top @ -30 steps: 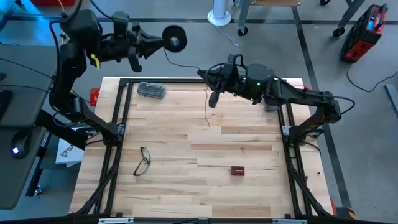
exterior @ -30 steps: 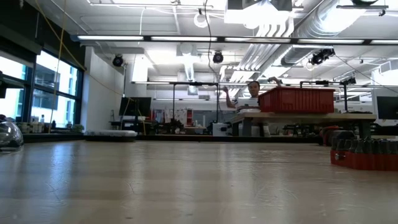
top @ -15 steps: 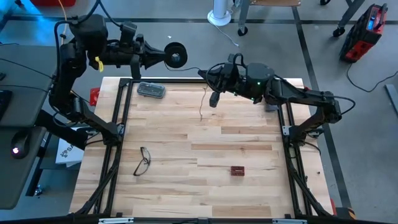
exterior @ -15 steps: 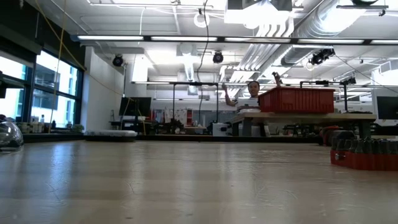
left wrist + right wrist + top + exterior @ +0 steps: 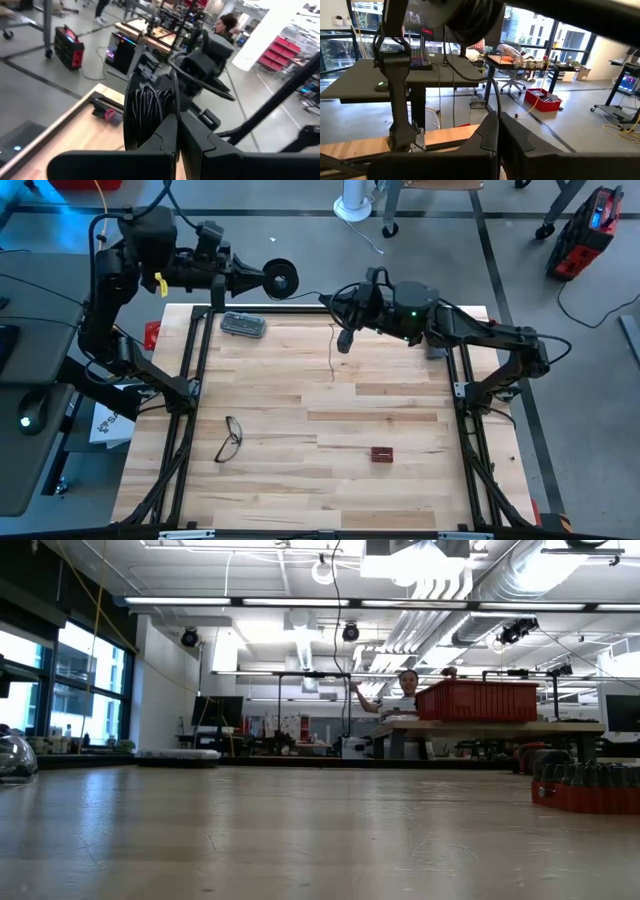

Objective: Coil cords
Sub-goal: Coil the black wire into the spool

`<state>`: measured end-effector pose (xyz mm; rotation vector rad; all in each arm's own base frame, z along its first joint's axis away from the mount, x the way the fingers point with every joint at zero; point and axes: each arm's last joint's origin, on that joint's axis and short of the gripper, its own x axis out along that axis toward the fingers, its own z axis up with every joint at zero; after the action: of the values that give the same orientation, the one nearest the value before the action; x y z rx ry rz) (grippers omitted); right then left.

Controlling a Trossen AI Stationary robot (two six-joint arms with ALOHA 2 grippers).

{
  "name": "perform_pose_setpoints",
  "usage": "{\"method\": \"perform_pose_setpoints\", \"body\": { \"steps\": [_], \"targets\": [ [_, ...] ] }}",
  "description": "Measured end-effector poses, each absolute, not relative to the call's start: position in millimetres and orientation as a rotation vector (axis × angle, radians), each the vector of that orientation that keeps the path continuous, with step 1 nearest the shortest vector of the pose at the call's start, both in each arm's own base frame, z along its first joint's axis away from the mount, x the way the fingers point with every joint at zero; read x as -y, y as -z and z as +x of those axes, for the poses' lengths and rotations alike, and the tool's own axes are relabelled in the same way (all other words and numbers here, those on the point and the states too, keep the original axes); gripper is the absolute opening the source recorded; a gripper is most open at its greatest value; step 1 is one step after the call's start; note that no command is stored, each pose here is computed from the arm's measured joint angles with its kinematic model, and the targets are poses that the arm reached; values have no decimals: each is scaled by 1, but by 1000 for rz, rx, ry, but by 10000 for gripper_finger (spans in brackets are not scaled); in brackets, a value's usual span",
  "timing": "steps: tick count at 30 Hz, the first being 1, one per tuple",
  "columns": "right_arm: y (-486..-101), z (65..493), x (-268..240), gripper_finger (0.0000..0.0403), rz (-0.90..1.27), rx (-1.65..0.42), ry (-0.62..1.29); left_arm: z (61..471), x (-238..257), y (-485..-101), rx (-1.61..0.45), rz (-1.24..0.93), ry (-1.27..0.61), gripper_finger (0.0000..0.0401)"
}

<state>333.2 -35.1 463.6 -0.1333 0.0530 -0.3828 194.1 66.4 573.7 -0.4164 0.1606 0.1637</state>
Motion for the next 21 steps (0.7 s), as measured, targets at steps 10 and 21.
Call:
{"method": "perform_pose_setpoints", "body": {
  "steps": [10,21],
  "targets": [
    [-482,309,33,0,-161,-4,377,192,-64,-571,-197,-481,-133,0],
    [-501,286,28,0,-150,76,282,195,-70,-569,-192,-504,-223,0]
  ]
}}
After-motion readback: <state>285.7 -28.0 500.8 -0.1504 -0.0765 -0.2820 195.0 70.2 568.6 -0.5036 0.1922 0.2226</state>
